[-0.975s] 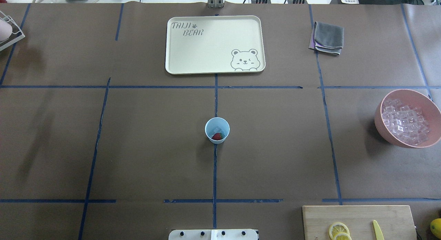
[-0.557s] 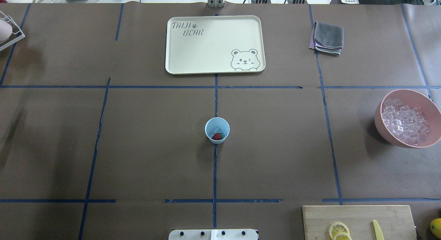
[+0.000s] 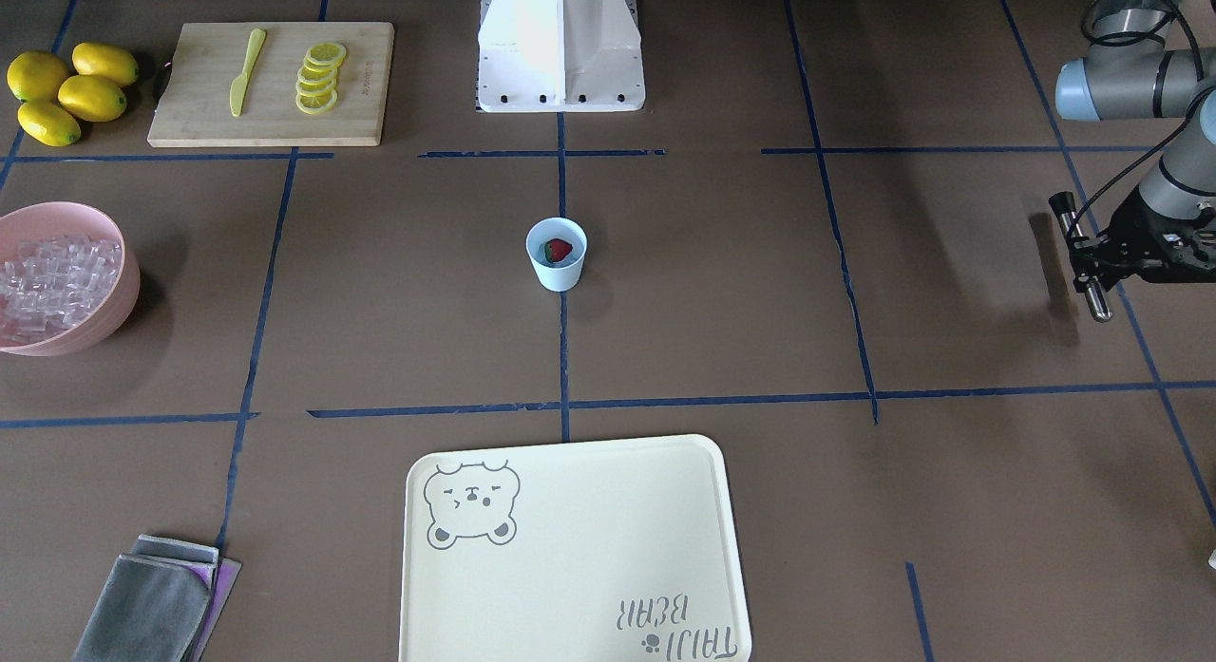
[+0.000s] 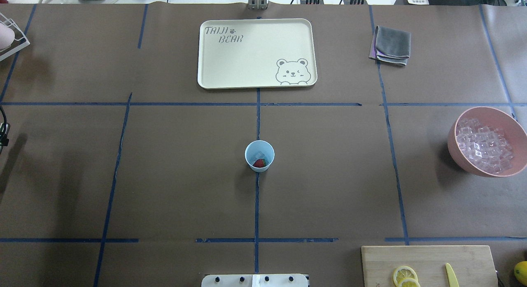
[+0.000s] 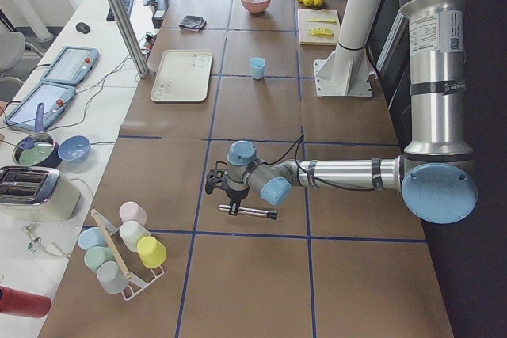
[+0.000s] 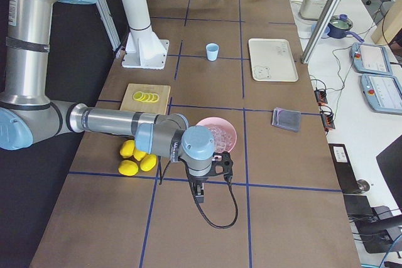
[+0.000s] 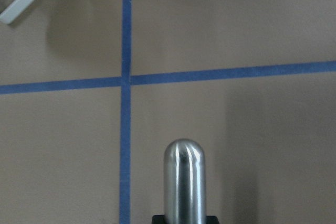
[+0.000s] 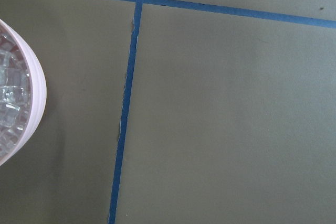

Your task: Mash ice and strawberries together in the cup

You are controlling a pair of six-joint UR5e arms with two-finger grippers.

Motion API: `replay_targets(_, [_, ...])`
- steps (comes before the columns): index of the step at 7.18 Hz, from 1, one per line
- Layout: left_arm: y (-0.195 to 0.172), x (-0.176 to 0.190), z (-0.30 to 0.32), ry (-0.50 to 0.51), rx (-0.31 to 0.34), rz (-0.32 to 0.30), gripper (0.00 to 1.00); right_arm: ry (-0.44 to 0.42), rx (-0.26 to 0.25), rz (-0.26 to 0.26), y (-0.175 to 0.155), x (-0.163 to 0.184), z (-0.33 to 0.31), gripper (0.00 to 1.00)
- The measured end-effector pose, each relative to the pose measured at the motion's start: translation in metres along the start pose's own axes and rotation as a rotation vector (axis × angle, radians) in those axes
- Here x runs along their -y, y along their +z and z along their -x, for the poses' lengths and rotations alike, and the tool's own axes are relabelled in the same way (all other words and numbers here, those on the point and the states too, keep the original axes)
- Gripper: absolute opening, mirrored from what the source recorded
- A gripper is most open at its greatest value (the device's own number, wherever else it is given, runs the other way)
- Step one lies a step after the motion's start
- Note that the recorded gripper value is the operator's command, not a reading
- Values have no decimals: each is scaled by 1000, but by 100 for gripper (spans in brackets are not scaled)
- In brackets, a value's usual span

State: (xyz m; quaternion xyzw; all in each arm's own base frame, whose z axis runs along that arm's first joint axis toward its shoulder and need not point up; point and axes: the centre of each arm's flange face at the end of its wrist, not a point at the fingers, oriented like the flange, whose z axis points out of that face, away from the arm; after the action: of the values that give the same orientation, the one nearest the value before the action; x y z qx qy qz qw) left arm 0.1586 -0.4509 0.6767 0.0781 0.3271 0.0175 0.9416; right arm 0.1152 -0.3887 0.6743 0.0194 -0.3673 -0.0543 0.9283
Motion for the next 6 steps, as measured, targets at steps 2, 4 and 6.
replay_targets(2, [3, -1, 0, 12, -5, 7, 100, 0, 0, -1, -1, 0, 1, 100])
replay_targets(4, [-8, 3, -1, 65, -71, 40, 100, -3, -1, -4, -2, 1, 2, 100])
replay_targets(6, [-73, 24, 42, 122, -87, 53, 100, -5, -2, -7, -3, 2, 3, 100])
